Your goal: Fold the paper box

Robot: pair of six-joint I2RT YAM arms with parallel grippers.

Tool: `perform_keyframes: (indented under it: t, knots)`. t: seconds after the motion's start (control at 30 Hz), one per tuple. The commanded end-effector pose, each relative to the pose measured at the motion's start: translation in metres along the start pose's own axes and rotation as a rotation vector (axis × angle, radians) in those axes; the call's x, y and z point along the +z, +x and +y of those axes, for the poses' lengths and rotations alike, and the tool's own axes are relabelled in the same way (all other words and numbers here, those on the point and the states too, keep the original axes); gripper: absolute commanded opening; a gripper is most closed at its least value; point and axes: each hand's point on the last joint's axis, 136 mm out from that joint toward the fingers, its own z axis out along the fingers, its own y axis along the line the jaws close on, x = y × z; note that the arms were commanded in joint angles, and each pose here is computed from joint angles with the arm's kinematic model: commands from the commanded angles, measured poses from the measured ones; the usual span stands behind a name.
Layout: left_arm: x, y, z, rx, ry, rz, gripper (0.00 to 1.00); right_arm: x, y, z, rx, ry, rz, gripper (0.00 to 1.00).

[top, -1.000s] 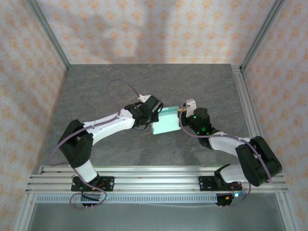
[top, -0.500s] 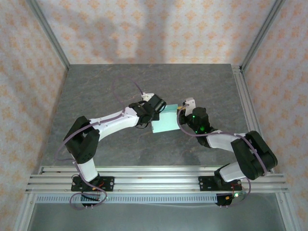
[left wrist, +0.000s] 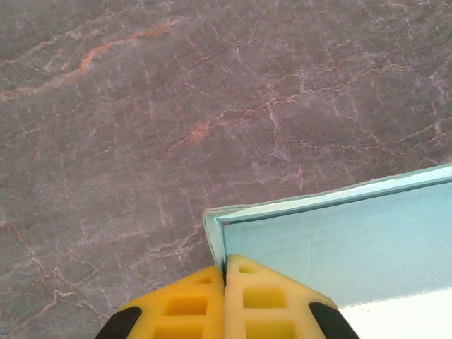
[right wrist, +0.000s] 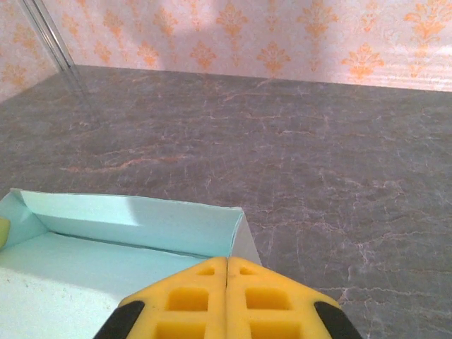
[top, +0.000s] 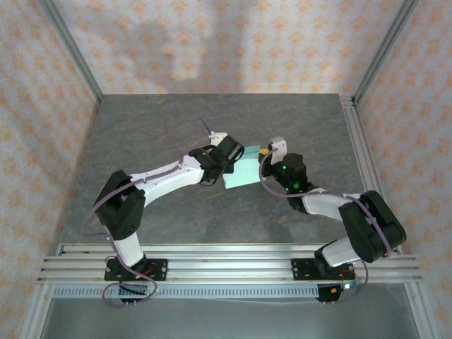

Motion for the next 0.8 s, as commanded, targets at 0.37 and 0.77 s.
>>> perform_keyframes:
  t: [0.37, 0.77]
  knots:
    - [-0.005, -0.030, -0.012, -0.006, 0.033, -0.150, 0.00, 0.010, -0.005, 0.015, -0.008, -0.063, -0.086, 0.00]
    - [0.003, -0.022, -0.007, 0.011, 0.026, -0.180, 0.00, 0.006, 0.014, 0.024, -0.045, -0.133, -0.132, 0.00]
